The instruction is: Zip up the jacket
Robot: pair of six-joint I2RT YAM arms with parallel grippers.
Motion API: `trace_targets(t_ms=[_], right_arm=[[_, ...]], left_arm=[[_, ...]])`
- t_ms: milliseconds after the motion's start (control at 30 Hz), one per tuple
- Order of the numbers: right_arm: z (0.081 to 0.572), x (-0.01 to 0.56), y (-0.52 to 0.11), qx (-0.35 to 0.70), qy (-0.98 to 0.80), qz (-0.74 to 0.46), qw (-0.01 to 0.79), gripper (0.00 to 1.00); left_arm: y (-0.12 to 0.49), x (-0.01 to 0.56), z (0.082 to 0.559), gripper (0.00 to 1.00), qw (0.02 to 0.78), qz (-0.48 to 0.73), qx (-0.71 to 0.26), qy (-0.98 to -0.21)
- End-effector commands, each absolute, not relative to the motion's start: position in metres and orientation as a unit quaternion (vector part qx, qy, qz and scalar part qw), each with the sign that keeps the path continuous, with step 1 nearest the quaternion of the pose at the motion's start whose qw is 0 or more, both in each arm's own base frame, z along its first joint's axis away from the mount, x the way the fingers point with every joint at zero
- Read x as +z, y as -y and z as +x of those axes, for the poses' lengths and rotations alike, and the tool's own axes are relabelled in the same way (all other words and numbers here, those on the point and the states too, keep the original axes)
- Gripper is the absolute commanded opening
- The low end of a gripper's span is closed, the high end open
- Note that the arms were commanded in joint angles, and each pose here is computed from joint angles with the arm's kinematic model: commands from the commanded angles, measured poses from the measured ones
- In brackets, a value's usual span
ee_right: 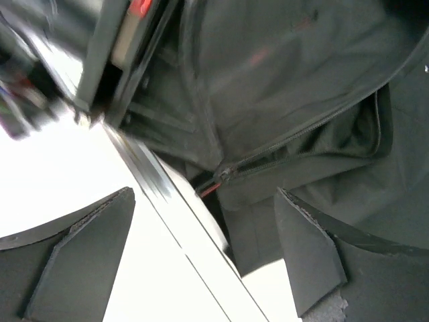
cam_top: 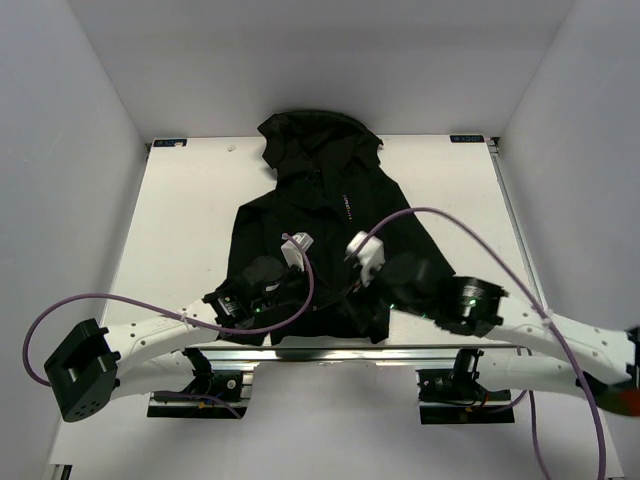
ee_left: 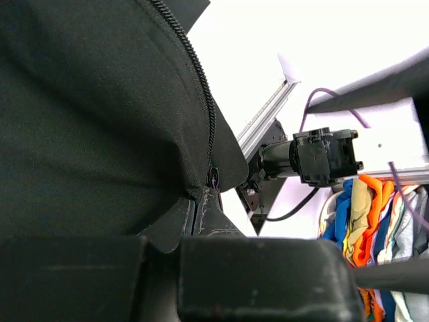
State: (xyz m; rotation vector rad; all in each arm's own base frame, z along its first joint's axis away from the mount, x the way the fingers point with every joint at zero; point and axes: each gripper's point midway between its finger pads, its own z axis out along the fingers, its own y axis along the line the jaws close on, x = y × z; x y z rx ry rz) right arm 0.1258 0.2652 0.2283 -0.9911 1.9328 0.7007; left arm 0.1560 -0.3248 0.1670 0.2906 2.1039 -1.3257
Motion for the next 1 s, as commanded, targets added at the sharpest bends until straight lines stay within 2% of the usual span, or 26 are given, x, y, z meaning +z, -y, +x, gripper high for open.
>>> trace_targets(t_ms=[0,33,233,400,767,867,900,967], right_arm=[[0.137,0.22,-0.239,0.109,-0.779,-0.417,0.455,0.89],[0.143,0.224,-0.232,0.07,-0.776,-0.41,0.473,0.88],[0.126,0.201,-0.243,-0.061,-0.727,-0.5,0.466,0.87],[0.118,0.185,-0.255,-0.072,-0.704,-0.534,0.464,0.8],[0.123,0.179,-0.276,-0.08,-0.684,-0.54,0.484,0.72],[0.124,0.176,-0.279,-0.072,-0.685,-0.54,0.484,0.65],[0.124,0.175,-0.279,-0.072,-0.685,-0.542,0.482,0.55],[0.125,0.172,-0.278,-0.075,-0.686,-0.544,0.477,0.43]], left_arm=[[0.329,0.183,0.157,0.0,0.317,0.101,-0.516,-0.79],[0.33,0.184,0.157,0.0,0.316,0.099,-0.517,-0.789],[0.33,0.188,0.156,0.0,0.317,0.103,-0.523,-0.785],[0.332,0.191,0.152,0.0,0.312,0.112,-0.532,-0.779],[0.329,0.189,0.146,0.0,0.307,0.127,-0.528,-0.782],[0.329,0.189,0.145,0.0,0.305,0.13,-0.528,-0.781],[0.329,0.188,0.145,0.0,0.304,0.13,-0.529,-0.781],[0.328,0.188,0.144,0.0,0.305,0.129,-0.53,-0.781]])
